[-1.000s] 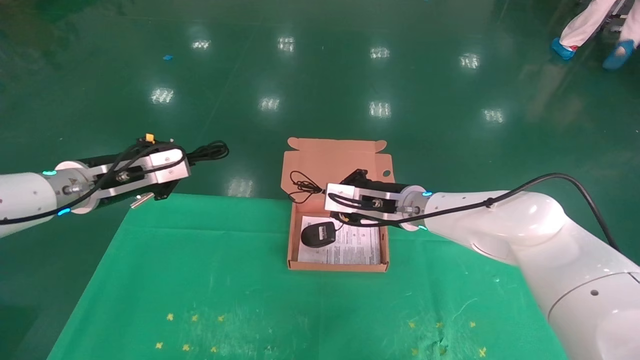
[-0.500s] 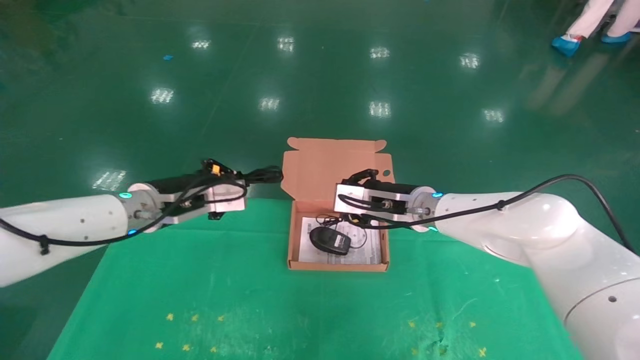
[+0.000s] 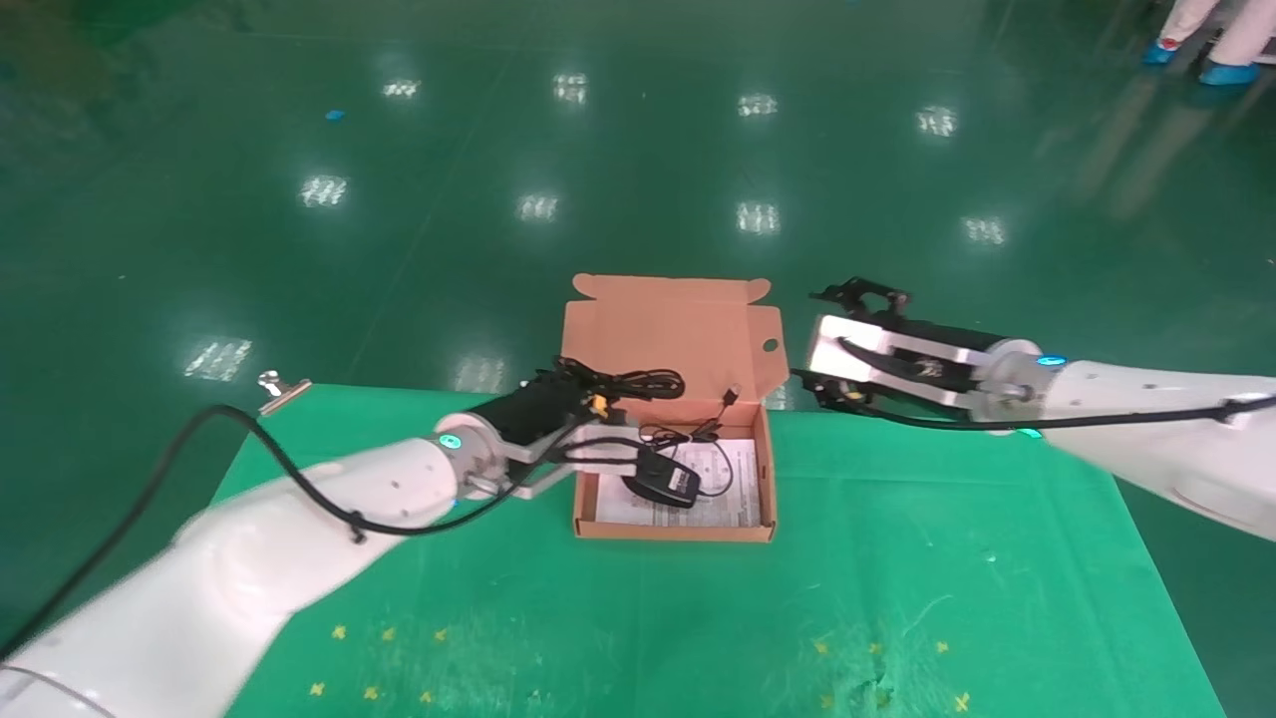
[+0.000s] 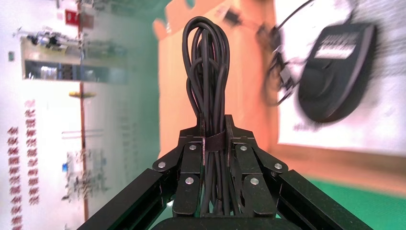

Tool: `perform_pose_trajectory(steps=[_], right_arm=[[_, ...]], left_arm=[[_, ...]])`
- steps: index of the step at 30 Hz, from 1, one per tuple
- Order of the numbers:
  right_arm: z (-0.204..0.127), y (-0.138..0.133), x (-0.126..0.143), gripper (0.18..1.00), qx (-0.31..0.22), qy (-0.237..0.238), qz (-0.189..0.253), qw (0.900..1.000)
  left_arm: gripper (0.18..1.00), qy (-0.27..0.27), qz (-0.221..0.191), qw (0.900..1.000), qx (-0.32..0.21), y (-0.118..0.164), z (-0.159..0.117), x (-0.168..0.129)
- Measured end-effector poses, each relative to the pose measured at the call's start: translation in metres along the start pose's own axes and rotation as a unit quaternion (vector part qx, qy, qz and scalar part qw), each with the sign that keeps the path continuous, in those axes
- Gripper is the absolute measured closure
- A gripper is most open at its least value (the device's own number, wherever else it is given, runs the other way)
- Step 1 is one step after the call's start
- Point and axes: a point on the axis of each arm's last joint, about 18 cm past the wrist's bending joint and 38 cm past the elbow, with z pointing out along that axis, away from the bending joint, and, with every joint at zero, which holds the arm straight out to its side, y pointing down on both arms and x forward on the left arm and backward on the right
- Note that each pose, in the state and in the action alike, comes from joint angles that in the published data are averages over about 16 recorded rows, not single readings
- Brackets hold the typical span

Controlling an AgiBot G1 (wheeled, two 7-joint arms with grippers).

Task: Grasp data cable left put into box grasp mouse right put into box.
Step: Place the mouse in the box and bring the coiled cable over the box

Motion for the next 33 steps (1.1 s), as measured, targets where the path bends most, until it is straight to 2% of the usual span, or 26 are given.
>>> perform_pose_trajectory(steps=[13, 25, 33], right_arm=[[-0.043, 0.012, -0.001, 0.247, -0.006, 0.023, 0.032, 0.999], [-0.048, 0.012, -0.003, 0.186, -0.009, 0.026, 0.032, 0.999], [-0.047, 0.012, -0.003, 0.178, -0.009, 0.026, 0.033, 0.999]], left_arm=[[0.93, 0.019, 0.002, 0.9989, 0.042, -0.035, 0.013, 0.018], [0.92, 0.035, 0.007, 0.9978, 0.057, -0.044, 0.014, 0.025], [0.871, 0.033, 0.004, 0.998, 0.054, -0.037, 0.009, 0.024]])
